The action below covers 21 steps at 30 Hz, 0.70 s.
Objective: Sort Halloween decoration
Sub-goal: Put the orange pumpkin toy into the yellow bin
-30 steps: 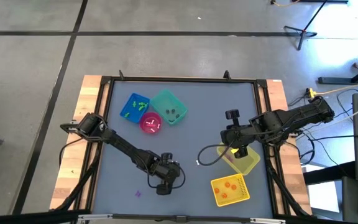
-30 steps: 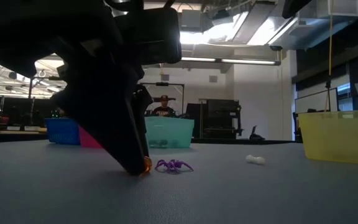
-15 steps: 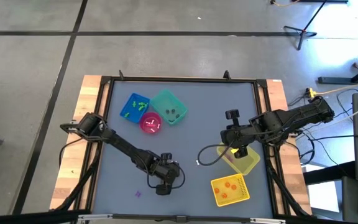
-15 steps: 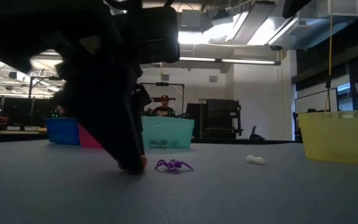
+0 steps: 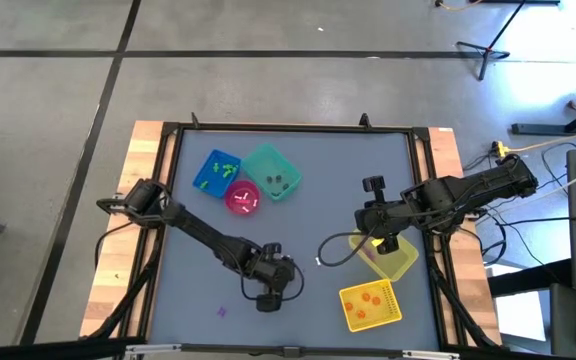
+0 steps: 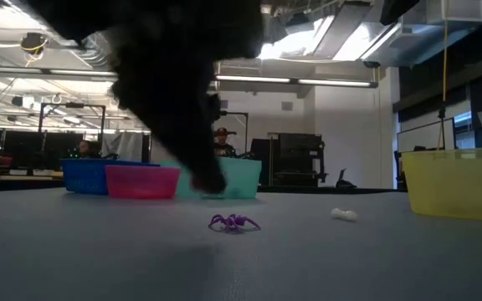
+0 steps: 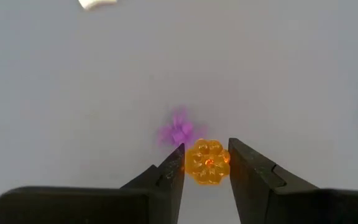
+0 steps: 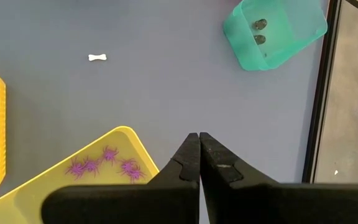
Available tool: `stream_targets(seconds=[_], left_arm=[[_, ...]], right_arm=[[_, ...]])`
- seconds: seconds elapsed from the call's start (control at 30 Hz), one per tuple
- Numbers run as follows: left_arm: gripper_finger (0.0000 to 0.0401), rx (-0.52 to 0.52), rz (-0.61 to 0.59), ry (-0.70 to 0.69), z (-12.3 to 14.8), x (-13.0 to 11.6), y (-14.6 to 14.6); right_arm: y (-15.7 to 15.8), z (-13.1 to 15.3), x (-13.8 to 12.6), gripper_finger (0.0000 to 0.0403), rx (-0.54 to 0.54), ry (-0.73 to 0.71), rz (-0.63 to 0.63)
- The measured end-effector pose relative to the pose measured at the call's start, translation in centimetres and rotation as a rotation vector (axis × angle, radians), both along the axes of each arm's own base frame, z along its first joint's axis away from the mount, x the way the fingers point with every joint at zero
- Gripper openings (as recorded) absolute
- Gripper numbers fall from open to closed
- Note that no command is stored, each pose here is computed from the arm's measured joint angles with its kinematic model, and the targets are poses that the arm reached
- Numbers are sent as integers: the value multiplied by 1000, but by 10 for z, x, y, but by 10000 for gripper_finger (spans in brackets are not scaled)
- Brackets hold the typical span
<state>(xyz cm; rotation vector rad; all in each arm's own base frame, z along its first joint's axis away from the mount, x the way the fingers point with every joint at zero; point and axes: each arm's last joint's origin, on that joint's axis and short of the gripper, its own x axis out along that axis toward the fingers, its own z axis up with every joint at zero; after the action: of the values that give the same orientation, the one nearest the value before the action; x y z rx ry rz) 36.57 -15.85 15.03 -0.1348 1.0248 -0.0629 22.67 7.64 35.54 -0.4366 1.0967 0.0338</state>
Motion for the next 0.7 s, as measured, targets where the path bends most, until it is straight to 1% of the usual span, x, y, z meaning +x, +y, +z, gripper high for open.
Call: stream_targets(seconds=[0.17,0.4,0.5,0.6,0.7], left_arm=[[92,13,15,-9,22,15,10],[92,124,-24,-101,55,38,33],[92,174,-29,-147,67,47,43],[92,215,-15,-180,77,53,52],[92,247,5,-201,82,57,60]], right_arm=[[0,0,0,1,0,0,0],[0,0,0,1,-1,1,0],[-2,-2,-6,1,-19,59,-2],[-7,-2,-20,1,-6,138,-78],[-13,-5,-35,1,13,78,-152]])
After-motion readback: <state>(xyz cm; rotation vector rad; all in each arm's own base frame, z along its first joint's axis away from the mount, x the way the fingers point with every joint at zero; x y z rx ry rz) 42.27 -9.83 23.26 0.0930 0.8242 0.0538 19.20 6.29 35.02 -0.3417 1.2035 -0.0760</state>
